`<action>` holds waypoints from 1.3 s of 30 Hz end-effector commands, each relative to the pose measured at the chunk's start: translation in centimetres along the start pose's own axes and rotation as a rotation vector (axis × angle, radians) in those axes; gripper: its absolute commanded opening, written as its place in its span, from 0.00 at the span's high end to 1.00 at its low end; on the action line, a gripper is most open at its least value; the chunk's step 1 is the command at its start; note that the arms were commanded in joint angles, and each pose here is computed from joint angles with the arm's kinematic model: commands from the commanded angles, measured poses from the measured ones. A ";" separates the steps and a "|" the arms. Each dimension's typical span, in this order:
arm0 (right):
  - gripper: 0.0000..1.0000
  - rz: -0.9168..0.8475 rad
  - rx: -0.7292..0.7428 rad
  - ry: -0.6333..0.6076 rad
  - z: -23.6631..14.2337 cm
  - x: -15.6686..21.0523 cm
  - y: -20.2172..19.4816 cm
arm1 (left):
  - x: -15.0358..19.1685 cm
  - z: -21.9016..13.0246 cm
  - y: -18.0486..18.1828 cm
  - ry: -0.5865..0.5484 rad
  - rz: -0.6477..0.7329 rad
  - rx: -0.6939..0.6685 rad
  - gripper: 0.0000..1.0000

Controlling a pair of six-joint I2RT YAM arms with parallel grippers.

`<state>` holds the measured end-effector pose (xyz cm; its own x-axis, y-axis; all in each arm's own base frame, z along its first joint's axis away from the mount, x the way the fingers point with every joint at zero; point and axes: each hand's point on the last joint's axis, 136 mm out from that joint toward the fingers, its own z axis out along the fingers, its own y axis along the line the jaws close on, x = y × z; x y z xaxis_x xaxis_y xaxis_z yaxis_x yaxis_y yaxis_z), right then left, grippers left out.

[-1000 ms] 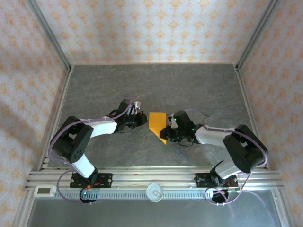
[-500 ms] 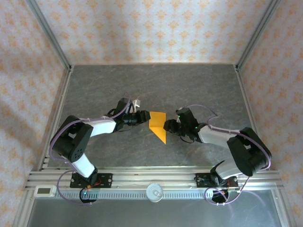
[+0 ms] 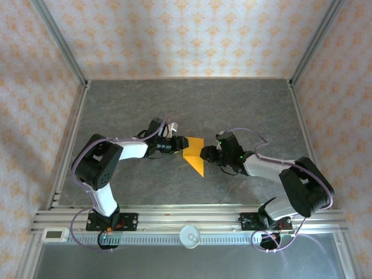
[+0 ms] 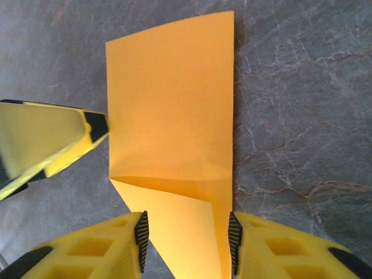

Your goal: Fold a paper plane with a square sheet of paper (pick it up from the middle)

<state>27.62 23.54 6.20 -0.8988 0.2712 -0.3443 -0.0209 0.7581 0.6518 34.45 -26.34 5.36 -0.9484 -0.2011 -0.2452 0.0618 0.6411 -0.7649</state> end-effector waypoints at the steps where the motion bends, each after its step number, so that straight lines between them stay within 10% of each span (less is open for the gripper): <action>1: 0.57 0.003 -0.023 -0.045 -0.7 -0.6 0.4 | -0.1 0.2 1.1 0.020 0.015 -0.046 0.52; 13: 0.57 0.019 -0.022 -0.052 -0.7 -0.2 -0.2 | -1.2 -1.3 1.9 -0.068 0.037 -0.144 0.48; 39: 0.57 0.035 0.009 -0.126 -2.3 -0.8 -0.9 | 0.3 0.3 -2.2 0.089 0.043 0.122 0.60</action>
<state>26.98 22.05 6.96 -0.8623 0.3348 -0.3799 -0.0043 0.7453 0.6667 33.34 -26.94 4.61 -0.9721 -0.1278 -0.1969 0.0747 0.6268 -0.7756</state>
